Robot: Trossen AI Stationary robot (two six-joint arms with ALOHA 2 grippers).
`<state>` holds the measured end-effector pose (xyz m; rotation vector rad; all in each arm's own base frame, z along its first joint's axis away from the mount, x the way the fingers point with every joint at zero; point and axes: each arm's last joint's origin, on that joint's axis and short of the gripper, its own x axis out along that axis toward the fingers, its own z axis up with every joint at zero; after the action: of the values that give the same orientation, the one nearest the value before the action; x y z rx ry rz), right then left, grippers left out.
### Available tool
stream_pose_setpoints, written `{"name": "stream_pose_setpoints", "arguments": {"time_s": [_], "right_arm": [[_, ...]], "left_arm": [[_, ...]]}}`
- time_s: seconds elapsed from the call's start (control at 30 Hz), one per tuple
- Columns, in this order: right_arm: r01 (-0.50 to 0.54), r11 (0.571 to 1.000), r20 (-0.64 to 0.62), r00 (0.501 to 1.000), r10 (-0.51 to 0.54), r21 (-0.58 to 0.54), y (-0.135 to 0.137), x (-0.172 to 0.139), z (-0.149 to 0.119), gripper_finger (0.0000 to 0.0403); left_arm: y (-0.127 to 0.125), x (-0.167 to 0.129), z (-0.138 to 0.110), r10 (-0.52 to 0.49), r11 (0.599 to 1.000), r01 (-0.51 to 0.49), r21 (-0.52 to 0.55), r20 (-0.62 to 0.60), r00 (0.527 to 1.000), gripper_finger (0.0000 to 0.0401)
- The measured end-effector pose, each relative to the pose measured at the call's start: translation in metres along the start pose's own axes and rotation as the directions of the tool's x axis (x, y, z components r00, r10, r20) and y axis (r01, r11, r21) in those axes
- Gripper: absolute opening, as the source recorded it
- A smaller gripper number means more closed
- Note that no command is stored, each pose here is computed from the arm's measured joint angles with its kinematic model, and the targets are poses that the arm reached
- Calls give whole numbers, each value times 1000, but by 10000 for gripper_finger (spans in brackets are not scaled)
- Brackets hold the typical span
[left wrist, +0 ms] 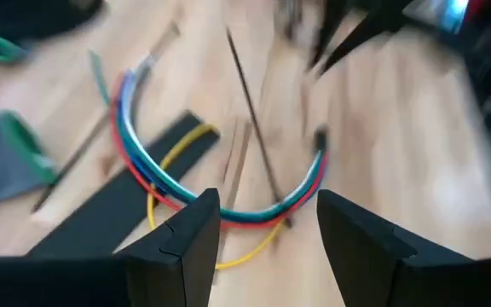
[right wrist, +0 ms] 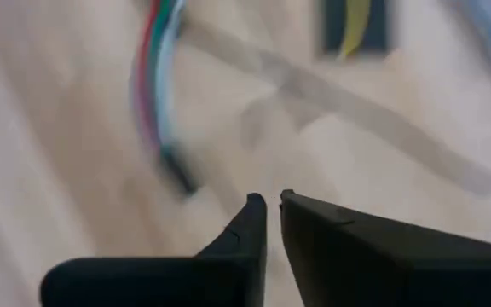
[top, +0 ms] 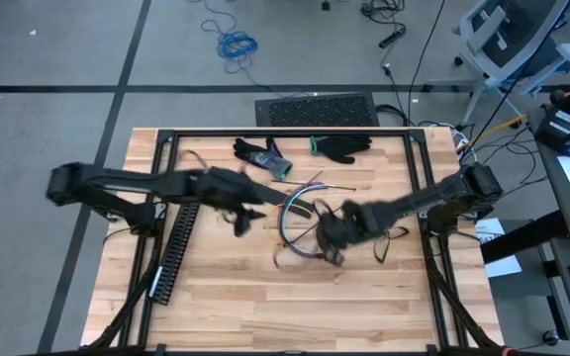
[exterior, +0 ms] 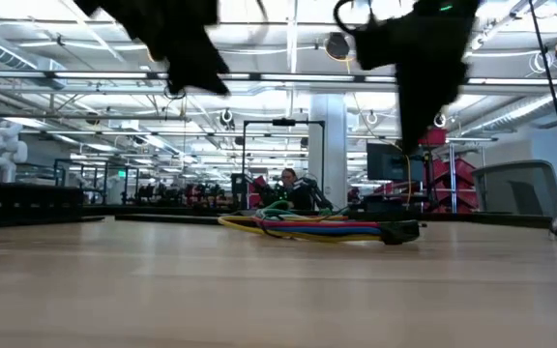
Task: Ziptie cables
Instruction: Wrap the cables using a black zip tie
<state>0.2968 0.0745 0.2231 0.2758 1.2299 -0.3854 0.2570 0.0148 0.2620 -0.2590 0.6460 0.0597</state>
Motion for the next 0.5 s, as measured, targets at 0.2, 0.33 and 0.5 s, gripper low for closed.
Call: {"name": "stream_pose_setpoints", "arguments": {"time_s": [0.2,0.33,0.5], "right_arm": [[-126,986,189,971,146,-113,44,15,-20,84],[-116,967,261,949,175,-226,59,30,-18,130],[-76,977,147,983,106,-198,52,59,-19,176]], "left_arm": [[10,23,-5,46,997,-39,74,-88,995,191],[14,21,-3,54,996,-49,68,-78,995,191],[13,17,-3,54,997,-50,67,-72,996,191]]}}
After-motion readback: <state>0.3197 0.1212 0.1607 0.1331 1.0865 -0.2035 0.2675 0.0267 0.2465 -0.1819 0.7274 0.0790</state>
